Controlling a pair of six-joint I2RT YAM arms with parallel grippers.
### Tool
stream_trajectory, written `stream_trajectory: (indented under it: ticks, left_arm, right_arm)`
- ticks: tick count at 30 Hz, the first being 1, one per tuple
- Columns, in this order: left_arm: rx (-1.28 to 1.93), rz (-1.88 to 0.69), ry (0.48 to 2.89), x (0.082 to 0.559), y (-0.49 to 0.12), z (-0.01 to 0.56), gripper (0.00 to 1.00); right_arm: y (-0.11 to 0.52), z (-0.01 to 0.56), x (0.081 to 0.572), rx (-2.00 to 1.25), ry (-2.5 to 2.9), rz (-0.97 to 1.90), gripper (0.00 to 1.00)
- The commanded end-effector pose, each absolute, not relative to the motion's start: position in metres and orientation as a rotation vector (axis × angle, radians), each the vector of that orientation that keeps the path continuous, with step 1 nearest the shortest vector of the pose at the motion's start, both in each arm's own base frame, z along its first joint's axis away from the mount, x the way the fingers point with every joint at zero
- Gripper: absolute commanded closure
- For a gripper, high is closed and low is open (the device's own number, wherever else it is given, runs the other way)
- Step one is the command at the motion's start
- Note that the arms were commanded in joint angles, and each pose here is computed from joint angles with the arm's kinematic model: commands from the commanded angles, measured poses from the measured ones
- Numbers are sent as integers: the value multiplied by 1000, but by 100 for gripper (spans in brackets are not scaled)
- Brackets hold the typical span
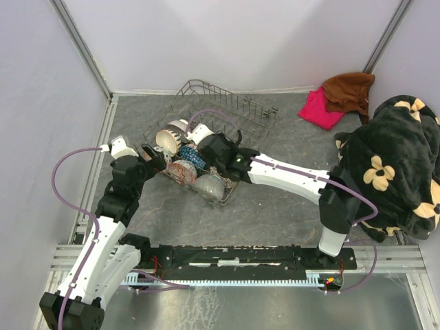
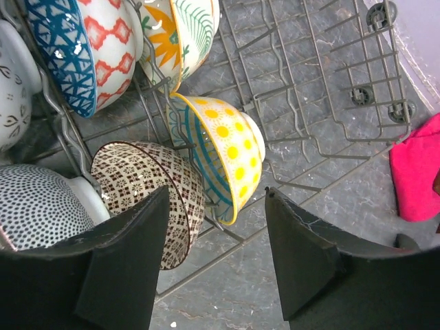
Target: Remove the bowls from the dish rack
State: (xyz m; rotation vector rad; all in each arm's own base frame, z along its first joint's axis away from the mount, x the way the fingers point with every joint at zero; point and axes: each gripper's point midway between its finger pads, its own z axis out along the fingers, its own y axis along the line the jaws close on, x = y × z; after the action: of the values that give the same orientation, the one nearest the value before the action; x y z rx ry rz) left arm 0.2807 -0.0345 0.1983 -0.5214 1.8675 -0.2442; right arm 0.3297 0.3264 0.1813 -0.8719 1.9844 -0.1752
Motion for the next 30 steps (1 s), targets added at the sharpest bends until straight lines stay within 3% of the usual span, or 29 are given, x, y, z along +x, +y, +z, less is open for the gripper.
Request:
stream_trajectory:
  ticks: [1,30]
  left_arm:
    - [-520,-276,1838,281,-38,212,1]
    - [-528,-238,1847,284,-33,205,1]
  right_arm:
    - [321,195,343,-864,1931,-341,36]
    - [314,157,367,-902,1892,-588,57]
